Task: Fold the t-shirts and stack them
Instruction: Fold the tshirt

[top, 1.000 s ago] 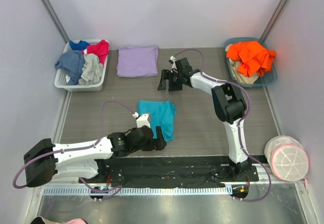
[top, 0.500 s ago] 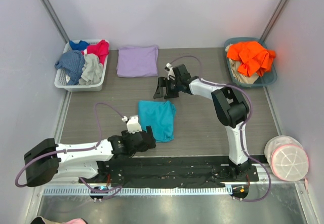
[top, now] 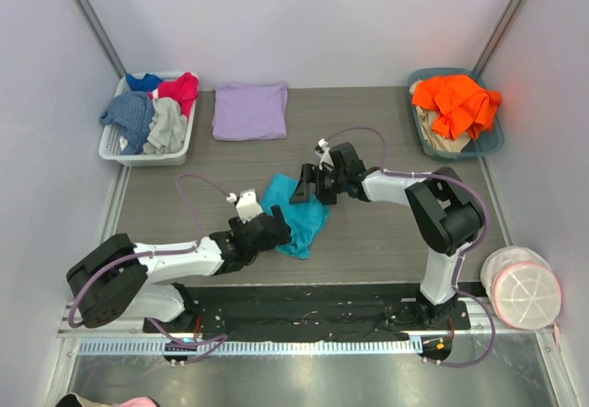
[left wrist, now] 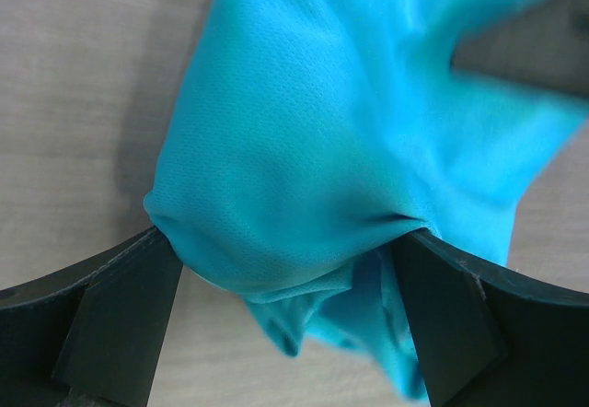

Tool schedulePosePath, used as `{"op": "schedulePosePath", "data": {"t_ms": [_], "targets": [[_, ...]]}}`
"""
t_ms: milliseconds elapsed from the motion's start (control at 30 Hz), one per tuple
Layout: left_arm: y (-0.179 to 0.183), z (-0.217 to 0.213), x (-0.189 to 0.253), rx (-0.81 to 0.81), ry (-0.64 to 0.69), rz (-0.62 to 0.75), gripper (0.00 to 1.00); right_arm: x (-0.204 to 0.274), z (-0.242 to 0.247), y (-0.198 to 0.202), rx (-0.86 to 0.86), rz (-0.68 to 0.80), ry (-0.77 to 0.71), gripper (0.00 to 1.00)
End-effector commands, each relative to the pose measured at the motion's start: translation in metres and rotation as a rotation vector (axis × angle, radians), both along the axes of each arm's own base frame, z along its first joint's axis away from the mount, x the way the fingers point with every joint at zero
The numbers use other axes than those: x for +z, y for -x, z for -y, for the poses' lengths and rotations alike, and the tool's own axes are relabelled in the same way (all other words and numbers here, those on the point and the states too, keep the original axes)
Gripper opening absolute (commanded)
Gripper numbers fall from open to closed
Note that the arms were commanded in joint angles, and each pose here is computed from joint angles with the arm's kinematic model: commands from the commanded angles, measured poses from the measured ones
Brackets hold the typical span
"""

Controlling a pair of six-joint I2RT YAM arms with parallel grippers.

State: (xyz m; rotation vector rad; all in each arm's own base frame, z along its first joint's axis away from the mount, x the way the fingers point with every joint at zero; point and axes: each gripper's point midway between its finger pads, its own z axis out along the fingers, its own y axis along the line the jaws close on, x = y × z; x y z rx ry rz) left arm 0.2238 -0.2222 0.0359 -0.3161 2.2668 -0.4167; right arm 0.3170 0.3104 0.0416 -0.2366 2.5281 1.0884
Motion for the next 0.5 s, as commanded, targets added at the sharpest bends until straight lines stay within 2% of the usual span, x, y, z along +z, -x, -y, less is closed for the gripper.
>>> {"op": "schedulePosePath", "data": {"t_ms": [0, 300, 467], "targets": [[-0.019, 0.002, -0.005, -0.032, -0.018, -0.016, 1.00, -0.044, 0.035, 0.053, -0.075, -0.165, 0.173, 0.83], [-0.055, -0.016, -0.005, -0.011, -0.040, -0.027, 1.00, -0.037, 0.058, 0.094, -0.180, -0.149, 0.264, 0.83], [-0.079, -0.013, -0.005, -0.027, -0.029, -0.027, 0.99, -0.021, 0.052, 0.113, -0.191, -0.129, 0.237, 0.82]]}}
